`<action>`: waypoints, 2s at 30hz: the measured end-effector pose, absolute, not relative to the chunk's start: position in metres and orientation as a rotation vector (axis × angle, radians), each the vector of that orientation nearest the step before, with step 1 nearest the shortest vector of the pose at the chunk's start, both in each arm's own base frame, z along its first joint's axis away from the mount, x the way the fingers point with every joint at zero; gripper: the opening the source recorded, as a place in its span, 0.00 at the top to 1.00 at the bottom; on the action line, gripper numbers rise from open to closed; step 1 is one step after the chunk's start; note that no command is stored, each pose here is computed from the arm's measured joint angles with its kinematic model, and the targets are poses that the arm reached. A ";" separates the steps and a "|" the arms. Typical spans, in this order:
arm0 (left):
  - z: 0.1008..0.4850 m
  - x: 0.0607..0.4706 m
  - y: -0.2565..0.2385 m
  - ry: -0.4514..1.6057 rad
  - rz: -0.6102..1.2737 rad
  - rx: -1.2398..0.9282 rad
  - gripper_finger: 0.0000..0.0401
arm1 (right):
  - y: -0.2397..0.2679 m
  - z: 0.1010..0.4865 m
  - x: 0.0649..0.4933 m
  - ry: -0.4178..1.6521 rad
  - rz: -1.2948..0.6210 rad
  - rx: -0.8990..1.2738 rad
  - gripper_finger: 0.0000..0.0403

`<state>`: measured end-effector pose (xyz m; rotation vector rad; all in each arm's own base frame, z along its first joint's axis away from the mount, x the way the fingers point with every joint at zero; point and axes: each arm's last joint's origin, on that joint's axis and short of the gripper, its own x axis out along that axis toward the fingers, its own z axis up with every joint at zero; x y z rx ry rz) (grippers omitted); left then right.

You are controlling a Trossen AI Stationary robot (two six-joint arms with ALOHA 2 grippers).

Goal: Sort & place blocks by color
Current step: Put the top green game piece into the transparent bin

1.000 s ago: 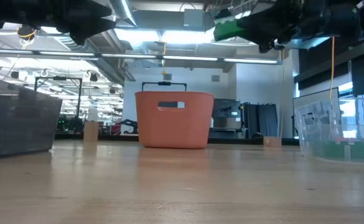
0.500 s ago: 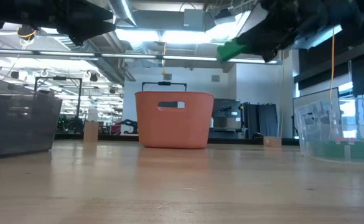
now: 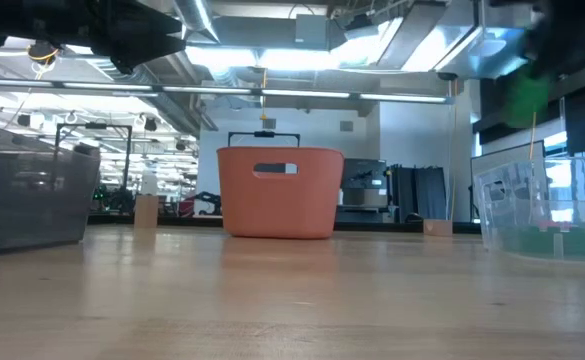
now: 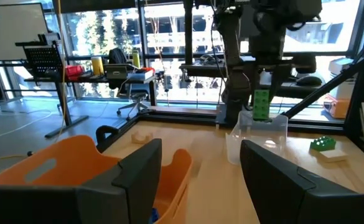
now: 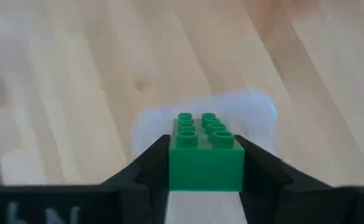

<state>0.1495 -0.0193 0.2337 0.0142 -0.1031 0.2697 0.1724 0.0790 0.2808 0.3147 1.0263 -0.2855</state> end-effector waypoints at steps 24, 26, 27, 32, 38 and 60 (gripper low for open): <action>0.234 0.150 -0.019 -0.102 0.271 0.014 0.48 | 0.100 0.207 0.131 1.319 -0.431 0.544 0.65; 0.234 0.150 -0.019 -0.102 0.271 0.016 0.48 | 0.100 0.207 0.132 1.318 -0.427 0.544 0.65; 0.234 0.150 -0.019 -0.102 0.271 0.016 0.48 | 0.100 0.207 0.132 1.317 -0.427 0.545 0.65; 0.234 0.150 -0.019 -0.106 0.269 -0.012 0.48 | 0.100 0.207 0.132 1.314 -0.425 0.548 0.58; 0.234 0.150 -0.019 -0.105 0.269 -0.013 0.48 | 0.100 0.207 0.132 1.314 -0.425 0.547 0.57; 0.232 0.150 -0.020 -0.091 0.260 -0.027 0.48 | 0.101 0.208 0.134 1.291 -0.421 0.546 0.57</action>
